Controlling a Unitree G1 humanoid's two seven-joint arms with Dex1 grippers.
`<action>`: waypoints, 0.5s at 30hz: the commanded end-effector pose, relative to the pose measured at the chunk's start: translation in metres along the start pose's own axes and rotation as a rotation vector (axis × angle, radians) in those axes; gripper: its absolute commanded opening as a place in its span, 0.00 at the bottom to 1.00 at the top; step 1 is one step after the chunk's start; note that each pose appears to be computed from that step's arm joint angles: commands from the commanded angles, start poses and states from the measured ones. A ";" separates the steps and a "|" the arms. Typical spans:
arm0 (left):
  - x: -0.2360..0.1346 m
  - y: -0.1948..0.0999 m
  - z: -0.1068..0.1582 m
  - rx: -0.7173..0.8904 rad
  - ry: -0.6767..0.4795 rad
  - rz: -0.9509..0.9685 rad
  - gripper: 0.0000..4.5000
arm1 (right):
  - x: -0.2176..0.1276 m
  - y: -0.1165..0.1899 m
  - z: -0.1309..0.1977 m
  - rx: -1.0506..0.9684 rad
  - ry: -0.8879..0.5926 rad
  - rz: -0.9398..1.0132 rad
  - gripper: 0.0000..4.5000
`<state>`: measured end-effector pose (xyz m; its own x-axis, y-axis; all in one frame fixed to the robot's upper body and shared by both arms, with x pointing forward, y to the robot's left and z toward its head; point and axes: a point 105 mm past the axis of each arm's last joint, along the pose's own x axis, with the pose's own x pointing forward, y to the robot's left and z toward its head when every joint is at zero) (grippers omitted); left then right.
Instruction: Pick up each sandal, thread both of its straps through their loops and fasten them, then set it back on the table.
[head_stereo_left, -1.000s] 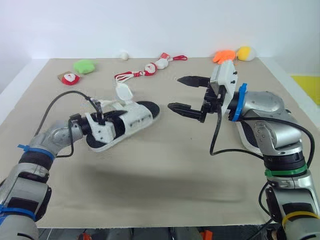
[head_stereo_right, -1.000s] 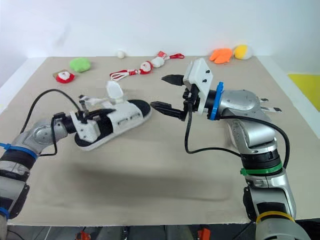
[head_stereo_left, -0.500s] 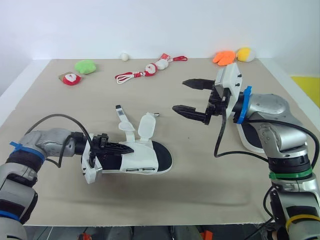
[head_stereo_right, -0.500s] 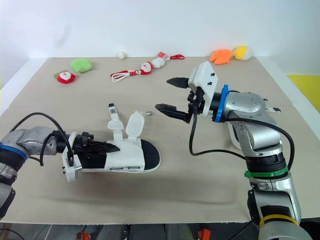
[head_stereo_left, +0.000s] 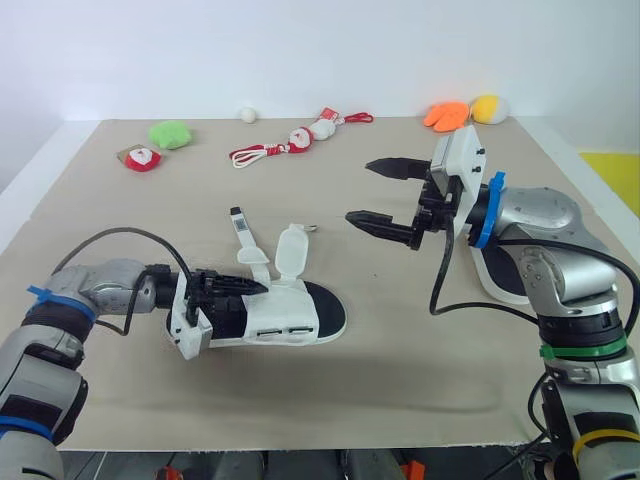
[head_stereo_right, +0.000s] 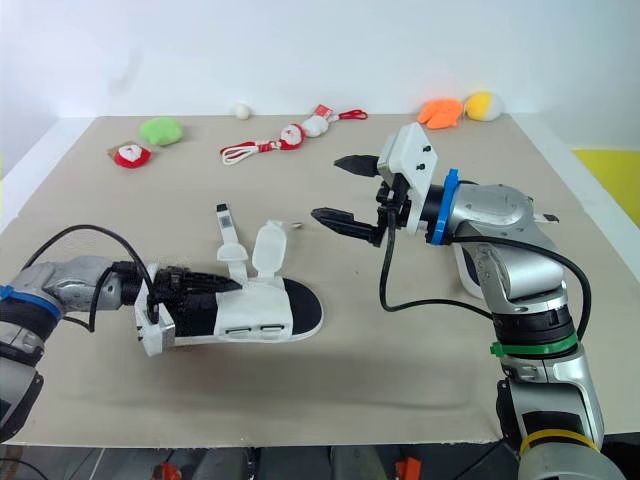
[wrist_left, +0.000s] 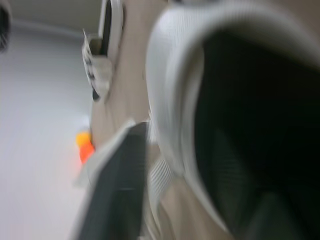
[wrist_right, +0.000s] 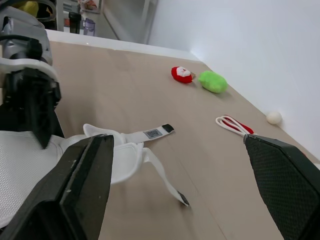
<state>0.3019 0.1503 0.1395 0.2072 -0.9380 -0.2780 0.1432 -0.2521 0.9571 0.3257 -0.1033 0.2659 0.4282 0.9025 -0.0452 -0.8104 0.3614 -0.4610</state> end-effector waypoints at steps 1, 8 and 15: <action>-0.012 0.010 -0.002 -0.028 0.050 0.066 0.84 | -0.006 0.004 0.011 0.004 -0.030 0.023 1.00; -0.035 0.022 -0.004 -0.495 0.215 0.171 1.00 | -0.017 0.026 -0.001 0.218 0.012 0.153 0.94; -0.063 0.028 0.003 -1.037 0.259 0.250 1.00 | -0.016 0.054 -0.032 0.276 0.133 0.233 0.31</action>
<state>0.2901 0.1995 0.1656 0.5126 -0.8215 -0.2499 0.7778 0.3210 0.5403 0.2939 -0.1108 0.2148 0.2724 0.9364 -0.2213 -0.9596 0.2473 -0.1345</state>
